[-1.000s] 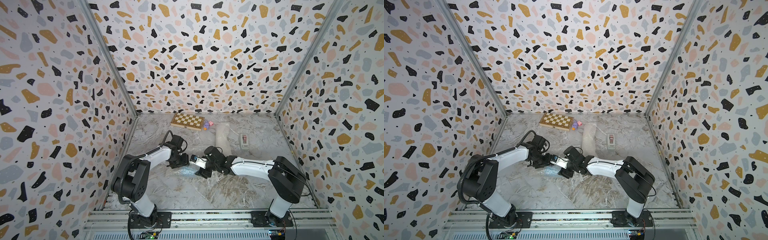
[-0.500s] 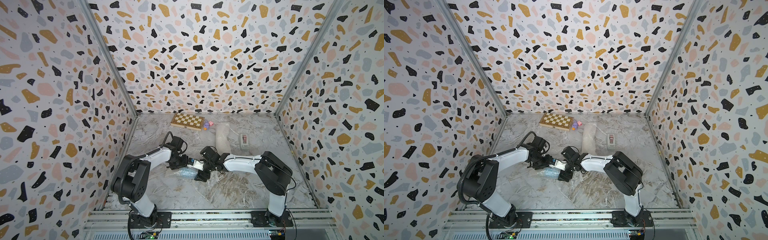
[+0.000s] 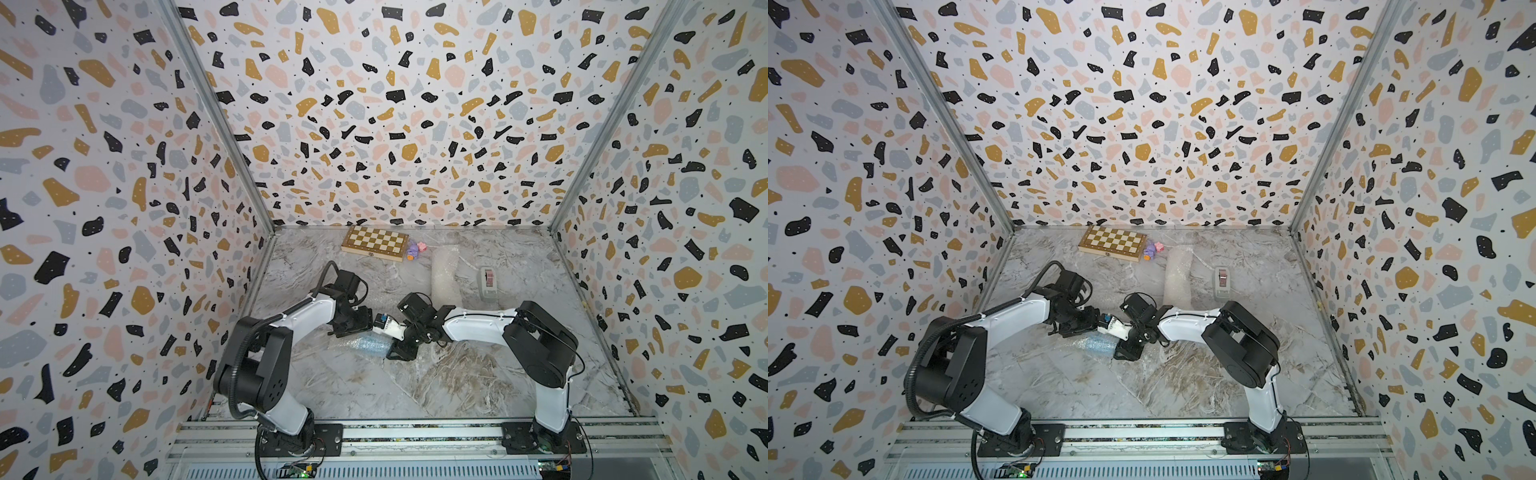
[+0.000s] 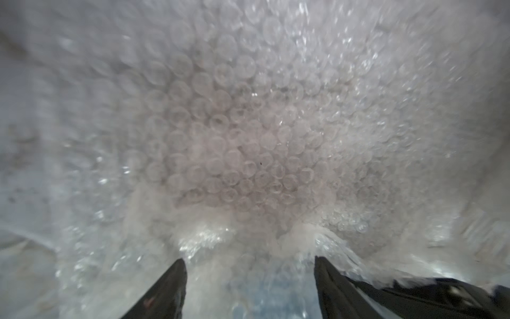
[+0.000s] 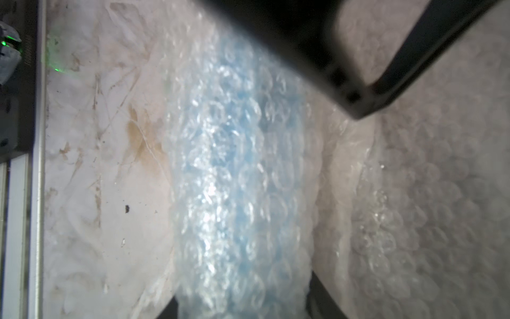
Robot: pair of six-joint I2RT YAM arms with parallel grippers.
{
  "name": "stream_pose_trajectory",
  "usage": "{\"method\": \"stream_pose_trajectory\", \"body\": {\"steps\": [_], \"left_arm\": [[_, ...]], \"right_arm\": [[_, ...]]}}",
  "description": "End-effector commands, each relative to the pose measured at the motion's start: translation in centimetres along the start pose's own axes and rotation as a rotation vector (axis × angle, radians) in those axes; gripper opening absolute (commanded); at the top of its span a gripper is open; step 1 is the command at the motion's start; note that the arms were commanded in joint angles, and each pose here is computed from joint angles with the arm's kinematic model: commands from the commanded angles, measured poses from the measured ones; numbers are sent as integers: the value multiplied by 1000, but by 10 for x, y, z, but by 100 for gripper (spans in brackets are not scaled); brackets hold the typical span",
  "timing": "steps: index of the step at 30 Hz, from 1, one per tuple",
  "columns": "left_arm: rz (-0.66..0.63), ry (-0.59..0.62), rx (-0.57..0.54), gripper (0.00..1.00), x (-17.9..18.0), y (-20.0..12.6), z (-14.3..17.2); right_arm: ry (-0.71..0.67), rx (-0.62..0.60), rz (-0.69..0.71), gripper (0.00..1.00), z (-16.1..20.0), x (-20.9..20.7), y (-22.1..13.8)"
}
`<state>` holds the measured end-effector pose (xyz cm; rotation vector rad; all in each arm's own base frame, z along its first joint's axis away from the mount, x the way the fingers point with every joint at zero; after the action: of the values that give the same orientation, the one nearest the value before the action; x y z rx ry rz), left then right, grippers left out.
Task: Wrap vases in bubble wrap
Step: Wrap the vase in bubble wrap.
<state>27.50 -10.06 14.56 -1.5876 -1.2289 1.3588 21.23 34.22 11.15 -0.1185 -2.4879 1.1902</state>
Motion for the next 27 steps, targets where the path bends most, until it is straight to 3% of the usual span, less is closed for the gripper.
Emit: {"method": "stream_pose_trajectory", "body": {"steps": [1,5,12,17,20,23,27], "left_arm": [[54,-17,-127,77,-7,-47,-11],[33,-62,-184,80,-1,-80,-3],[52,-218,-234,81,13,-103,47],[235,-336,-185,79,12,-80,68],[296,-325,-172,78,5,-63,66],[268,-295,-110,78,-5,-43,65],[253,-329,-132,77,-9,-26,60]], "right_arm": [[136,17,-65,46,5,16,6],[290,-27,-95,46,6,19,7],[568,-123,-124,45,12,24,5],[719,-185,-145,45,17,29,6],[771,-209,-177,45,15,31,9],[789,-216,-167,46,13,34,12],[786,-243,-155,48,8,35,9]]}}
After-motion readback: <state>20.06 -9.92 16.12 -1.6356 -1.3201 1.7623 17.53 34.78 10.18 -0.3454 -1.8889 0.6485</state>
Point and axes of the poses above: each gripper's point midway between its finger pads, its own y axis out along the fingers, its own x axis along the line the jaws close on, z = x × y, the point moved 10 cm from there along -y, back along the fingers, and after that the axes turned 4 degrees about y, right-handed, at the moved point
